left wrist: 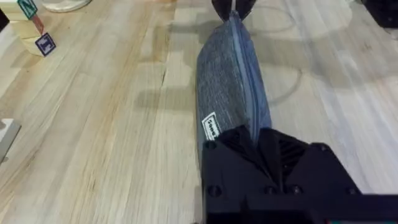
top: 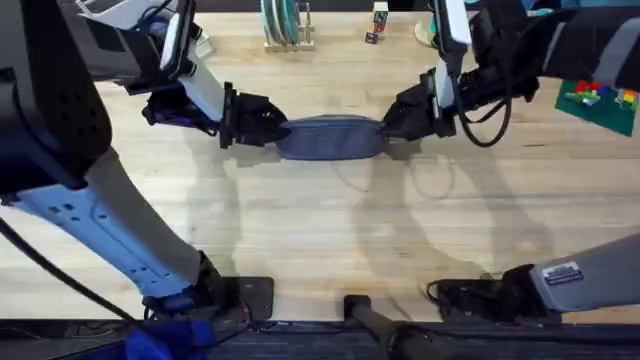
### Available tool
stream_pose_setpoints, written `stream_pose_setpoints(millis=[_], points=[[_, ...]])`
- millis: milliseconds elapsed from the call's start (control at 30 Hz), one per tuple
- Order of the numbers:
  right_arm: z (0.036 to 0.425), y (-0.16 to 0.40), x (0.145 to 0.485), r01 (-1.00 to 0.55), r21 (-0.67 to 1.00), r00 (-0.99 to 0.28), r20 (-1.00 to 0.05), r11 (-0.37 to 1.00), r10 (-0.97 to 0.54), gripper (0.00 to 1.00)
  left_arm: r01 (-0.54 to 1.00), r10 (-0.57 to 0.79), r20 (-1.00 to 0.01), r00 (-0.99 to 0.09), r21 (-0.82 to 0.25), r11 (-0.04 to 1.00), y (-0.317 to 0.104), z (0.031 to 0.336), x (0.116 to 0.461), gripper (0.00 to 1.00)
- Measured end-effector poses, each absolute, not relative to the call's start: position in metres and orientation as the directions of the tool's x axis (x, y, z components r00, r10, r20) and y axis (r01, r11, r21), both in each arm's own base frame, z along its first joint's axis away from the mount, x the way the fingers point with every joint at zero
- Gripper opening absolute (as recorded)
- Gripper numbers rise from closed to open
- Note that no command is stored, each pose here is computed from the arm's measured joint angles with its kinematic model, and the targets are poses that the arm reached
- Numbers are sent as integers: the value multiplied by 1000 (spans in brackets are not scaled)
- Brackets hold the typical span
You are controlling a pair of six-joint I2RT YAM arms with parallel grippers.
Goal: Unzip the bag, pick up the pens from the table one at a time and place them inside, then zip the bag closed.
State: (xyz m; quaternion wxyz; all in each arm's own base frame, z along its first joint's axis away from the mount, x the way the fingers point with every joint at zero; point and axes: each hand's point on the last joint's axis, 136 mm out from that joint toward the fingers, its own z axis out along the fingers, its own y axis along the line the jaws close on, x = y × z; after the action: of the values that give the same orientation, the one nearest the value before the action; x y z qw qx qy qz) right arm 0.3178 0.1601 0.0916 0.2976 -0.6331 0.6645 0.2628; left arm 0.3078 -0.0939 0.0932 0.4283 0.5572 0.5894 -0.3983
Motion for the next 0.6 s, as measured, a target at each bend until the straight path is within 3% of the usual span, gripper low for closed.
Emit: stream_pose_setpoints(millis=[600], points=[[94,137,309,-987,88,-157,-744,138,-649,33,999,309,-951,-2,10,37,-103,94,306,41]])
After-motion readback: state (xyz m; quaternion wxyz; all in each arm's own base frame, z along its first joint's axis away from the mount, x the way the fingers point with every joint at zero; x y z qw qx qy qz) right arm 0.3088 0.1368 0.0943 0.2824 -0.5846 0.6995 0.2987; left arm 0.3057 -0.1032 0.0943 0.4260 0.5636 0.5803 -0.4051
